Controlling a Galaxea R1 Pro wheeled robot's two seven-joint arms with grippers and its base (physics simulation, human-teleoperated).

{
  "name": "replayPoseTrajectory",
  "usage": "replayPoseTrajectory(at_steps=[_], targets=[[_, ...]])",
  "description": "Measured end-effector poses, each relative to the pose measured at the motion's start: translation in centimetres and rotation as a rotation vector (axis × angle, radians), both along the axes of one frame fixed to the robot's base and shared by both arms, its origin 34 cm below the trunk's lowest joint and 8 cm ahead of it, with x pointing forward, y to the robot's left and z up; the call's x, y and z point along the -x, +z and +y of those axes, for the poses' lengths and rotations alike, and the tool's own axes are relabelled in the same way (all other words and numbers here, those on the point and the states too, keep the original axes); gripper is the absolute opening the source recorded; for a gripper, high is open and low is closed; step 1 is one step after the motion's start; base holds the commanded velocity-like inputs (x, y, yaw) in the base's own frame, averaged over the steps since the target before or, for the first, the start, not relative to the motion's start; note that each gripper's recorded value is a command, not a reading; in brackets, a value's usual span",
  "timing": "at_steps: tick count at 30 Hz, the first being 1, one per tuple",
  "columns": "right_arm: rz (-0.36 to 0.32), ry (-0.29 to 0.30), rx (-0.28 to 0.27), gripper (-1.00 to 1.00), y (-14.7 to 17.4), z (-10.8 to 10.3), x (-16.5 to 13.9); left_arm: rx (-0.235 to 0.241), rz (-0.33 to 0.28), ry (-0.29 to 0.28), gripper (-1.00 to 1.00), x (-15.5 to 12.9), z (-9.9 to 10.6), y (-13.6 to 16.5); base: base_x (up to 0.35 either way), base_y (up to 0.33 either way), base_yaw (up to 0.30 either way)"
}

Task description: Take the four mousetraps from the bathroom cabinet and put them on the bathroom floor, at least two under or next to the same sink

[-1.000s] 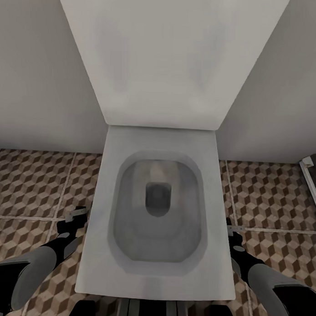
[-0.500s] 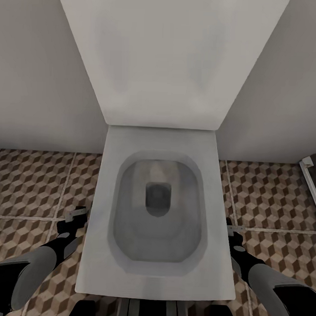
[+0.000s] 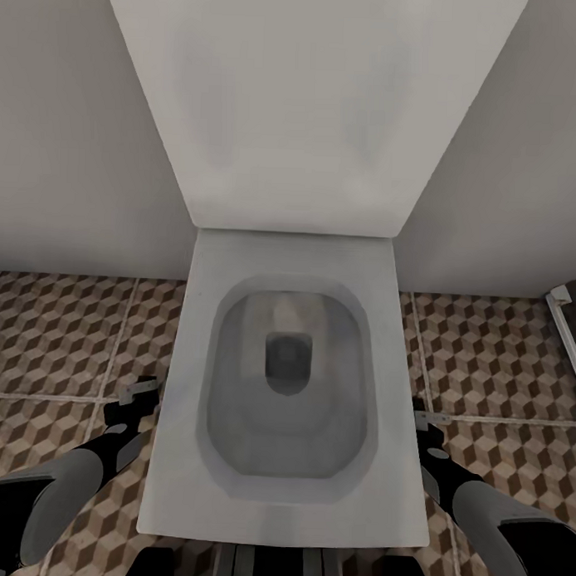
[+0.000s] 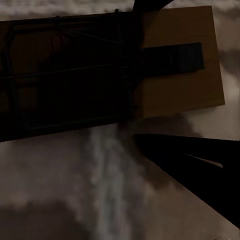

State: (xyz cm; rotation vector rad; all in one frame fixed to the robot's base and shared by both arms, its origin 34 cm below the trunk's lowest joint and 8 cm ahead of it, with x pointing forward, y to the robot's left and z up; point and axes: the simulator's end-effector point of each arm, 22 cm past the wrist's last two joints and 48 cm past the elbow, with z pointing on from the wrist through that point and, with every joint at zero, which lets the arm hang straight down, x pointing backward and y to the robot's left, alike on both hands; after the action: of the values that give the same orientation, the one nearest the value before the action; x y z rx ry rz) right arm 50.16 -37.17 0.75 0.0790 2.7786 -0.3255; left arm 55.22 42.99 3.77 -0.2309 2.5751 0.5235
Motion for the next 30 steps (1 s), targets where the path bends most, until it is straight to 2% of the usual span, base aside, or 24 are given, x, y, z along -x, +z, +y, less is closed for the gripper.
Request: replayPoseTrajectory(at_steps=[11, 12, 30], targets=[[0.0, -0.002, 0.0, -1.0, 0.0, -0.01, 0.0, 0.0, 0.0, 0.0, -1.0, -0.01, -0.01, 0.0, 0.0, 0.0, 0.0], [-0.001, -0.002, 0.0, 1.0, 0.0, -0.02, 0.0, 0.0, 0.0, 0.0, -1.0, -0.01, -0.04, -0.01, 0.0, 0.0, 0.0], [-0.001, -0.016, 0.004, 1.0, 0.05, -0.35, 0.05, 0.001, 0.0, 0.0, -1.0, -0.01, -0.06, -0.01, 0.0, 0.0, 0.0]])
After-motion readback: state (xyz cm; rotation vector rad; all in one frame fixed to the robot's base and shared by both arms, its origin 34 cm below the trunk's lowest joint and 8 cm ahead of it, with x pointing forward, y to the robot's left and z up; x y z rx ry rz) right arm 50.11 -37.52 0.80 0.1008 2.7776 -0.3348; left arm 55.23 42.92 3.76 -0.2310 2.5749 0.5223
